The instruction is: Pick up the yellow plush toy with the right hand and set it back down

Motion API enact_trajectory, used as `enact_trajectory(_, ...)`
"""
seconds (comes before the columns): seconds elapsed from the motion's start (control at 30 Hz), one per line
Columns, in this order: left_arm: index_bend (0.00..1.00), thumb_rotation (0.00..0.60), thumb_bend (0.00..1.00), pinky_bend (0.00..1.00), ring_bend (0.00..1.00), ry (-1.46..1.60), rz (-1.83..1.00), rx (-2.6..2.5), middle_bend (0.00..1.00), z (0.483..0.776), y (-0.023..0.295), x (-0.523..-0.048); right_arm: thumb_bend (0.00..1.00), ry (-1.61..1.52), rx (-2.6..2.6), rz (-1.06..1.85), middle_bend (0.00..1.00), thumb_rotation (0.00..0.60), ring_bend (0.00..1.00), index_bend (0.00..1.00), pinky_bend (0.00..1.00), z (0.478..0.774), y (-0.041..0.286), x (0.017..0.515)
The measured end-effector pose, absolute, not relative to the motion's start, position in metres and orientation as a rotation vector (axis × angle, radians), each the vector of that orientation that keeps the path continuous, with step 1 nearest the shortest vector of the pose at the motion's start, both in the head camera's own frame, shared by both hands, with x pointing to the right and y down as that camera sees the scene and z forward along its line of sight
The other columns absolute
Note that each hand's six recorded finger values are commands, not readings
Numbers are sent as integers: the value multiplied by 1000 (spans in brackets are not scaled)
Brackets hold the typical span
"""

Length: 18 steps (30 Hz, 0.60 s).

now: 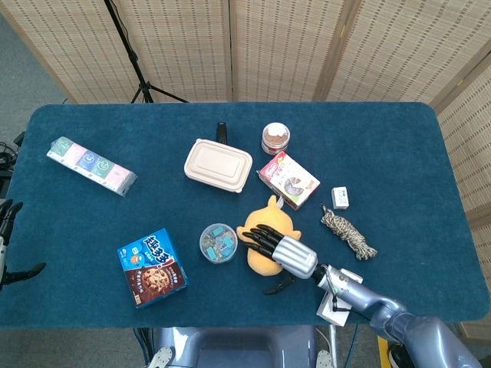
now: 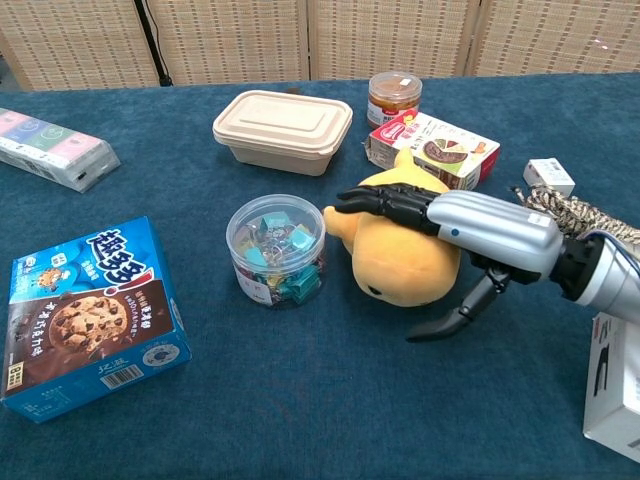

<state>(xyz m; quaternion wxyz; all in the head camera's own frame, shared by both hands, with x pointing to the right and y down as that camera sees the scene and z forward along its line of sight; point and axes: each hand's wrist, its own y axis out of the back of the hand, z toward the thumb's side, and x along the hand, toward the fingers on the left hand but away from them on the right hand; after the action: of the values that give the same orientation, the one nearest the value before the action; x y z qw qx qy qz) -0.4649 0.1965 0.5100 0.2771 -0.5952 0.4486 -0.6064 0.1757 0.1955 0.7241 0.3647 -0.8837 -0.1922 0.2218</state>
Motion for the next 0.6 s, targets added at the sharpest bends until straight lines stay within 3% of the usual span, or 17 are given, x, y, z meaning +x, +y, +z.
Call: enact_trajectory(0.6, 0, 600, 0, 0, 0, 1200, -1630, -1600, 0, 511, 196, -465, 0, -680, -2263, 741, 0, 264, 0, 0, 0, 742, 151, 194)
